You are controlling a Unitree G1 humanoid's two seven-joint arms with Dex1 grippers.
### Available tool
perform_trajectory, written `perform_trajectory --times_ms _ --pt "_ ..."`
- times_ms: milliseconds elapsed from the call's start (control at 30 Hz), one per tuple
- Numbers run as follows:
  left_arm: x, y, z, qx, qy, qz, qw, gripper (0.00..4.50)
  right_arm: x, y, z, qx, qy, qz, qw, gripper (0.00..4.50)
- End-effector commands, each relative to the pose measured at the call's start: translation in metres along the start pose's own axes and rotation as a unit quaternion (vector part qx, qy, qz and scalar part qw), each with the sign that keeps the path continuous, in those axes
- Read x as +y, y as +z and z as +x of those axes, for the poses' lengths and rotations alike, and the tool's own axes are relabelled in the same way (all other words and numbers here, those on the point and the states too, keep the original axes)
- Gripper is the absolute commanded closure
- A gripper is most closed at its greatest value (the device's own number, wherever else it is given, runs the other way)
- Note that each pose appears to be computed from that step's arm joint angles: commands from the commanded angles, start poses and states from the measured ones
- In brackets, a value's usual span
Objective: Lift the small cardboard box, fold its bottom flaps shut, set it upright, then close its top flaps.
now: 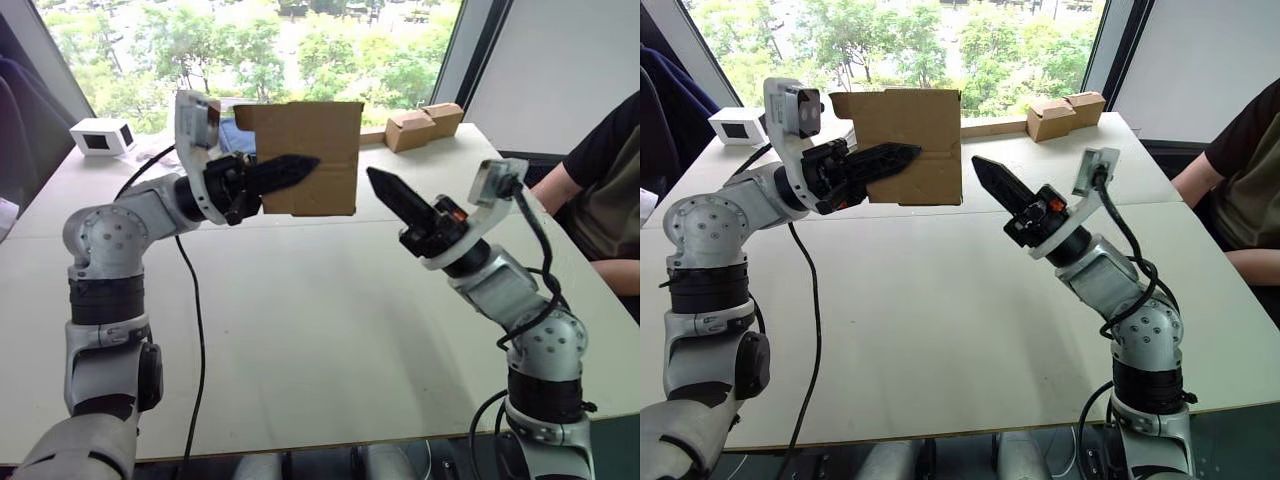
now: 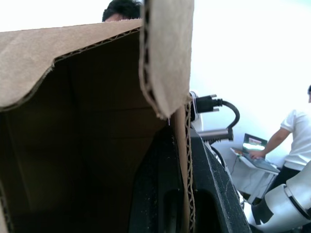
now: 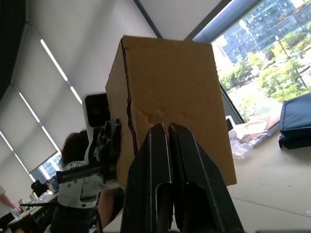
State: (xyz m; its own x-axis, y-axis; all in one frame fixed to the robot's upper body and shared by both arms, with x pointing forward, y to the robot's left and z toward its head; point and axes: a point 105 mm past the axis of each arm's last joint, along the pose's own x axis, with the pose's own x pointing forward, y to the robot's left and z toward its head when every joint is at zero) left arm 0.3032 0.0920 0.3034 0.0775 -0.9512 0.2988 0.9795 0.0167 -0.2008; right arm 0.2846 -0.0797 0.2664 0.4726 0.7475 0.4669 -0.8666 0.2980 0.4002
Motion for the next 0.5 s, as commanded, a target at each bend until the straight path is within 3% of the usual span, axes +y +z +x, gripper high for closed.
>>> perform_trajectory --times_ms 33,167,367,500 --pt "-0.007 -0.001 0.004 0.013 -0.012 0.016 1.0 4.5 0.024 -0.008 0.011 0.02 0.058 -0.015 0.998 4.44" --pt "-0.005 -0.007 0.005 0.027 -0.008 0.02 0.999 4.5 0.021 -0.018 0.013 0.03 0.056 -0.01 0.998 4.44" --pt "-0.003 -0.005 0.0 0.054 0.015 0.039 0.998 4.5 -0.005 0.002 -0.017 0.024 -0.018 -0.045 0.999 4.44" --pt "-0.002 -0.026 -0.006 0.195 0.039 0.098 0.975 4.5 -0.022 0.001 -0.057 0.096 -0.074 -0.088 0.989 4.44"
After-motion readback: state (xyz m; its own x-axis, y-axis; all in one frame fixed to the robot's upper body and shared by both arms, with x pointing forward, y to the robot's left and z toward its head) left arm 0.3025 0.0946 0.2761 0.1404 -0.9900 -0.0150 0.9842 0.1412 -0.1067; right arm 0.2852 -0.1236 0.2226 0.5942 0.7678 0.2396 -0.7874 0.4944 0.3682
